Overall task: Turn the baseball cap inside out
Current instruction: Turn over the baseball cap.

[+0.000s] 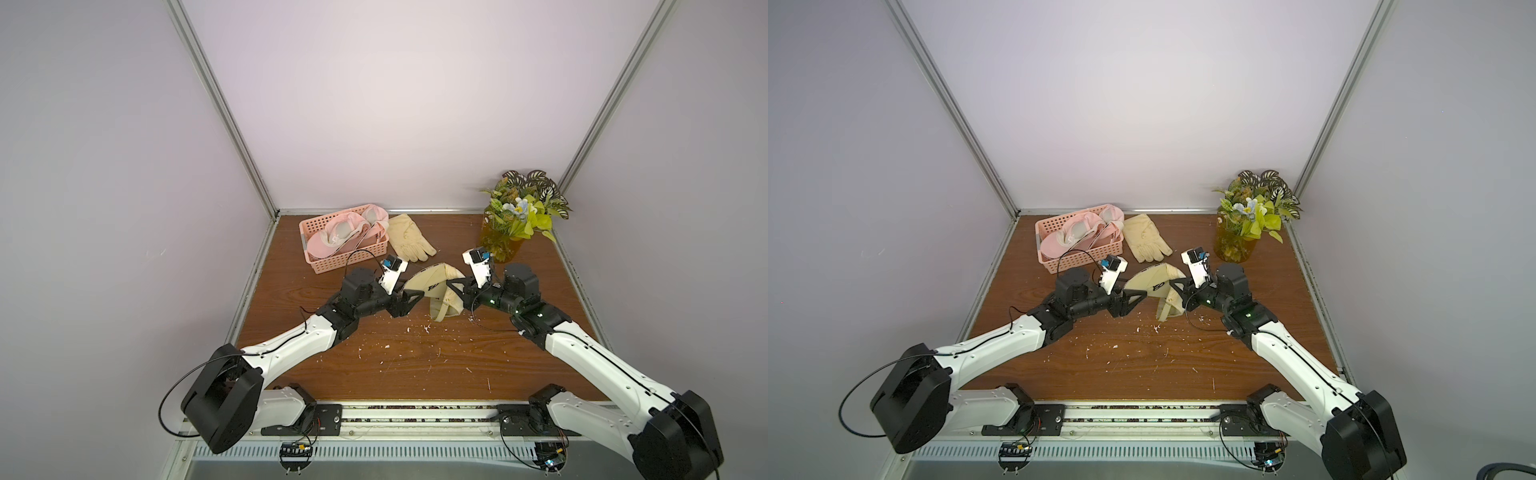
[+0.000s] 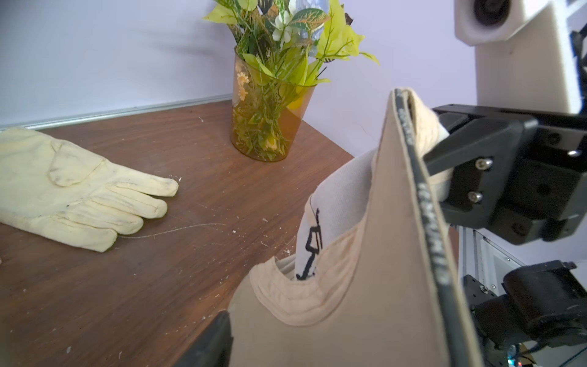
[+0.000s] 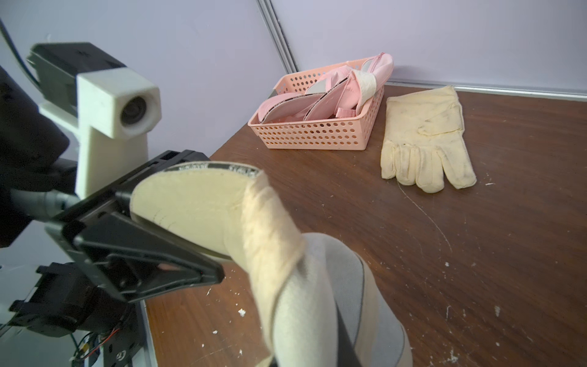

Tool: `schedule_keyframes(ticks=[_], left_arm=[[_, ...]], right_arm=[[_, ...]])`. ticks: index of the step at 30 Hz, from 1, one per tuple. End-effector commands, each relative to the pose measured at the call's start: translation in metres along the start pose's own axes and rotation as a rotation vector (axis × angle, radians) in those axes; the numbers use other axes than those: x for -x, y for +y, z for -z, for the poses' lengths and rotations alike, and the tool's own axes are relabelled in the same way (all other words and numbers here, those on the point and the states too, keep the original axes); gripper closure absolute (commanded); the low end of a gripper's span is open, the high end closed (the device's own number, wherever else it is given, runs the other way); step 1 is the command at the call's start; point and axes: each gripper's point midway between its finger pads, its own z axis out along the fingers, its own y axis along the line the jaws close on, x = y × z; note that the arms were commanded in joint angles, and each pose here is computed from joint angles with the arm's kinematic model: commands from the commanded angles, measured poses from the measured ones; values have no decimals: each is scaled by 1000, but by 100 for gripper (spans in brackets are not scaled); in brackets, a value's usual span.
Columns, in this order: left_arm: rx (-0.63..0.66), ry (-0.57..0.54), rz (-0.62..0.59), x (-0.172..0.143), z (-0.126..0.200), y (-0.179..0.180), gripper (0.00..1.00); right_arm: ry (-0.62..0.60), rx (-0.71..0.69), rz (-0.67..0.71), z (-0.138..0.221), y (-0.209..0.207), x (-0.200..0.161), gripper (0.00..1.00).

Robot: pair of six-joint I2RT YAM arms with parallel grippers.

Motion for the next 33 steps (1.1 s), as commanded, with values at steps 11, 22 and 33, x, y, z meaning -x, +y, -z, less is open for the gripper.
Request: schedule_keyframes(ticks=[11, 22, 33], left_arm=[[-30, -14, 6, -2, 5, -8, 100], [13, 201, 127, -29, 0, -1, 100], [21, 346, 291, -41, -16, 1, 100]], right_arm=[[19, -111, -2, -8, -23, -3, 77], [116, -747, 48, 30, -128, -29, 41], [75, -726, 93, 41, -118, -14, 26]])
